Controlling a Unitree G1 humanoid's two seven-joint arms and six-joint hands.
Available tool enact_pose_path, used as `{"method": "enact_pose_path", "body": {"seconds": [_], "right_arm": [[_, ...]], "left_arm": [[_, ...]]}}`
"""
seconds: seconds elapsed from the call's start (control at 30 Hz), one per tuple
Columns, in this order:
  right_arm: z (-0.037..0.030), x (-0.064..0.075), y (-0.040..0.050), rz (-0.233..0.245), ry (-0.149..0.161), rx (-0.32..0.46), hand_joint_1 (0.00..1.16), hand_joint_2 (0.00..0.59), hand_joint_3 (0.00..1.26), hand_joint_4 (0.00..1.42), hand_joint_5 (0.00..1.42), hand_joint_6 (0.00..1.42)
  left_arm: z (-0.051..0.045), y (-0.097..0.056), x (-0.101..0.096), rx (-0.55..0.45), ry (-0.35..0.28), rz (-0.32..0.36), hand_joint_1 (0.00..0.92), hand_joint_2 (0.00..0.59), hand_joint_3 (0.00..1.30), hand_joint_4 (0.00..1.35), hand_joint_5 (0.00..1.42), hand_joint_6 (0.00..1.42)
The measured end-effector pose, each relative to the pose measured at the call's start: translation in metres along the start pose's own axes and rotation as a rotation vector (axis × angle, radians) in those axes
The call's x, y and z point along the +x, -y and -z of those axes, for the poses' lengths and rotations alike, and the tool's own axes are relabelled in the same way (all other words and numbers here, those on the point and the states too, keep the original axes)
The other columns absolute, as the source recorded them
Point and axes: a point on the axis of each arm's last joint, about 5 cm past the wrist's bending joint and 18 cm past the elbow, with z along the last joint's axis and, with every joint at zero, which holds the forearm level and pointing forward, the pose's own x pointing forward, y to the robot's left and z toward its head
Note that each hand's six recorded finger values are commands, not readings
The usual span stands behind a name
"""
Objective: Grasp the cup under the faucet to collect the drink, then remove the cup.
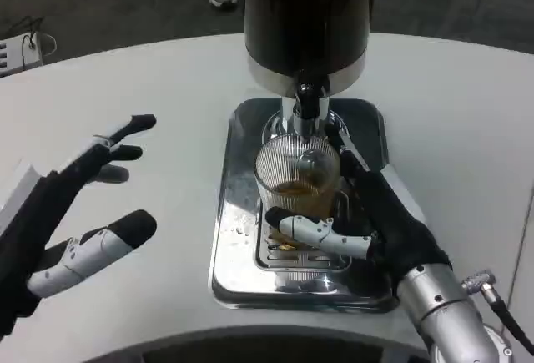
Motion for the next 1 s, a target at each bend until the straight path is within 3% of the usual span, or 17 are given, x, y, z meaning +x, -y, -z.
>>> {"method": "enact_pose_path", "body": {"seconds": [0.67,1.0], "right_arm": [[0.0056,0.007,-0.0122,0.054,0.016,0.043,0.8,0.198,0.0,0.0,0.06,0.03],[0.0039,0.007,-0.0177,0.072,0.044,0.079,0.8,0.197,0.0,0.0,0.06,0.03]], "left_arm": [[-0.0077,0.013,-0.011,0.103,-0.124,0.157,0.0,0.048,0.15,0.04,0.12,0.25],[-0.0243,0.018,-0.025,0.196,-0.135,0.225,0.0,0.059,0.12,0.01,0.09,0.21]]}}
